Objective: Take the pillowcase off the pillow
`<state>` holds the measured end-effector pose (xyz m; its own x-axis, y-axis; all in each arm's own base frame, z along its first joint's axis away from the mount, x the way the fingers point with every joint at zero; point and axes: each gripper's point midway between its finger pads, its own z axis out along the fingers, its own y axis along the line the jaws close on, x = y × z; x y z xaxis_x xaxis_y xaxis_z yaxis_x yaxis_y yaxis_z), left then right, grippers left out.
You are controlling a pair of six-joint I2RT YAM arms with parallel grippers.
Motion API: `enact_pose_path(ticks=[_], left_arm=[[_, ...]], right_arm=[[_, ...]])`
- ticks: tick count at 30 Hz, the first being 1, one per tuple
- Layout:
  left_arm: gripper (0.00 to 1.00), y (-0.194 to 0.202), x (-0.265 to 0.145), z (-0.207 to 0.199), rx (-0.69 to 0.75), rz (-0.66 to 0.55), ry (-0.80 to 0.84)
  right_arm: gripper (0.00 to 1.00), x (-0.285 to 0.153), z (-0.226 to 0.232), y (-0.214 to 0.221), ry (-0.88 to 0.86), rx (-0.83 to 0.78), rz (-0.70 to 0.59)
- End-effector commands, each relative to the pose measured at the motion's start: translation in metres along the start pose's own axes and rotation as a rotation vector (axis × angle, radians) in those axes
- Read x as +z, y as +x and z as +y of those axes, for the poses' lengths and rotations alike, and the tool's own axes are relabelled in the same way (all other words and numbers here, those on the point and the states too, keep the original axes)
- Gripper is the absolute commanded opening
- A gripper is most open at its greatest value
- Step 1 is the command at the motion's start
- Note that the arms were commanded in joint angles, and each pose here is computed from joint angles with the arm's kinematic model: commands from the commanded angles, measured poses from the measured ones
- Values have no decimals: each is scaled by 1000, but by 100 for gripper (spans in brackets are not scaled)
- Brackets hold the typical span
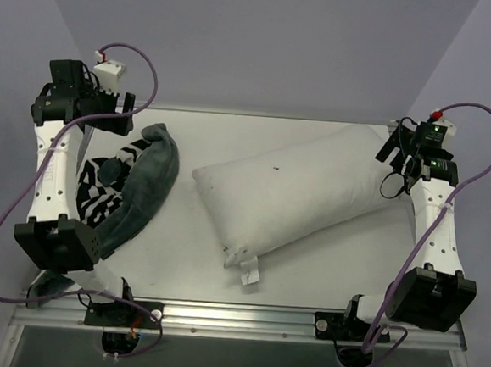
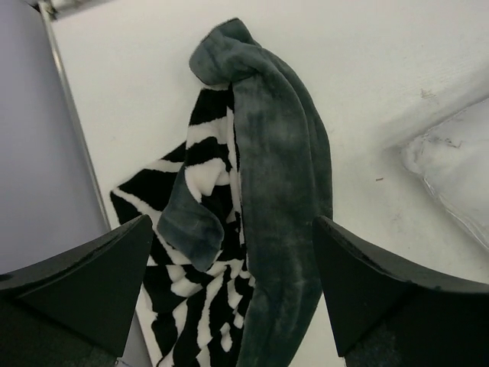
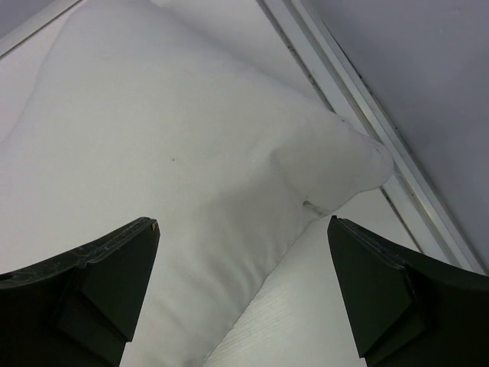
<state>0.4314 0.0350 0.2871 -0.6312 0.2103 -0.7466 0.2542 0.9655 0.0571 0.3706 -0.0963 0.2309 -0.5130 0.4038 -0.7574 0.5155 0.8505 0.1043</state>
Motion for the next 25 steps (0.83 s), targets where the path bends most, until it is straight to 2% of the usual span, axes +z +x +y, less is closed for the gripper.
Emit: enact_pose_path(ticks=[1, 3, 4, 6, 7, 8, 14, 21, 25], left_arm=[[94, -4, -56, -8, 79, -69, -51], [94, 10, -68, -11, 115, -56, -68], [94, 36, -60, -12, 113, 6, -69], [94, 51, -70, -15, 152, 5, -96], [94, 77, -63, -17, 150, 64, -92], [94, 84, -72, -19, 172, 55, -106], [94, 149, -77, -32, 170, 146, -124], [94, 188, -71, -43, 79, 188, -132], [94, 195, -68, -45, 41, 189, -142]], right_arm=[[100, -27, -2, -18, -5, -6, -68], [100, -30, -2, -12, -14, -11, -56], [100, -29, -4, -6, -7, -13, -39], [100, -32, -3, -2, -17, -13, -35], [100, -34, -4, -1, -19, -14, -36], [100, -36, -5, 3, -22, -14, -33], [100, -45, -2, 16, -75, -13, -49], [100, -55, -2, 21, -106, -4, -86], [100, -55, -7, 27, -82, 5, -77]])
